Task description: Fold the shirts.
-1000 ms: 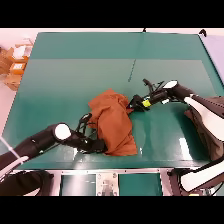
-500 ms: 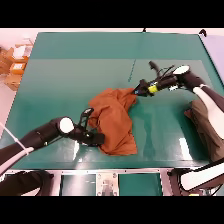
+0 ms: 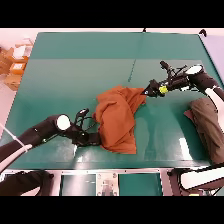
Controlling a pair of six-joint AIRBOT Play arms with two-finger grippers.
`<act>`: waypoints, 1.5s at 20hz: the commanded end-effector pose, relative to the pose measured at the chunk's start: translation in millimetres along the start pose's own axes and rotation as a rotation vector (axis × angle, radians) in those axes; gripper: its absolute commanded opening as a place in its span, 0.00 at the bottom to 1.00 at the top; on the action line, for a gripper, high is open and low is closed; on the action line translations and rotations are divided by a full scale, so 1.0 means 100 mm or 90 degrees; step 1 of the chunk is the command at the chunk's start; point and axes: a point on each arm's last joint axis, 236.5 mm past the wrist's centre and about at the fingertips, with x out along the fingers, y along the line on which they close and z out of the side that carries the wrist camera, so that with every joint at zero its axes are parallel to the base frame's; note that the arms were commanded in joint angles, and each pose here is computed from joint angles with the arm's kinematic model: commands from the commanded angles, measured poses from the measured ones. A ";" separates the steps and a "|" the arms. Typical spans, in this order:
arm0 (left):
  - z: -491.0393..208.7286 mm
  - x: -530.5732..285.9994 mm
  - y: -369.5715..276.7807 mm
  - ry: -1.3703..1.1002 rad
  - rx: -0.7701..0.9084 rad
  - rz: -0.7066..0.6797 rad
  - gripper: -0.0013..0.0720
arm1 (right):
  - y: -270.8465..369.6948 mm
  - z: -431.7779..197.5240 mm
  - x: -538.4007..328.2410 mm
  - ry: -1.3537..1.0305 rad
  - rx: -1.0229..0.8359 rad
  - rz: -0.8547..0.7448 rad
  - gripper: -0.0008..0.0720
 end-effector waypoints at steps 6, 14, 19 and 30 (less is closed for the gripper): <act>0.12 0.34 -0.26 -0.011 -0.032 -0.078 0.06 | -0.17 0.09 -0.11 -0.030 0.007 -0.014 0.04; 1.07 -1.71 -0.53 -0.284 0.124 -0.041 0.05 | 0.47 0.36 -1.18 -0.175 -0.045 0.052 0.04; 0.99 -4.00 -1.46 -0.618 0.277 -0.102 0.05 | 1.76 0.23 -2.61 -0.407 -0.257 0.019 0.04; 0.33 -5.21 -1.23 -0.738 0.314 0.132 0.05 | 3.05 -0.78 -3.97 -0.688 -0.482 -0.146 0.04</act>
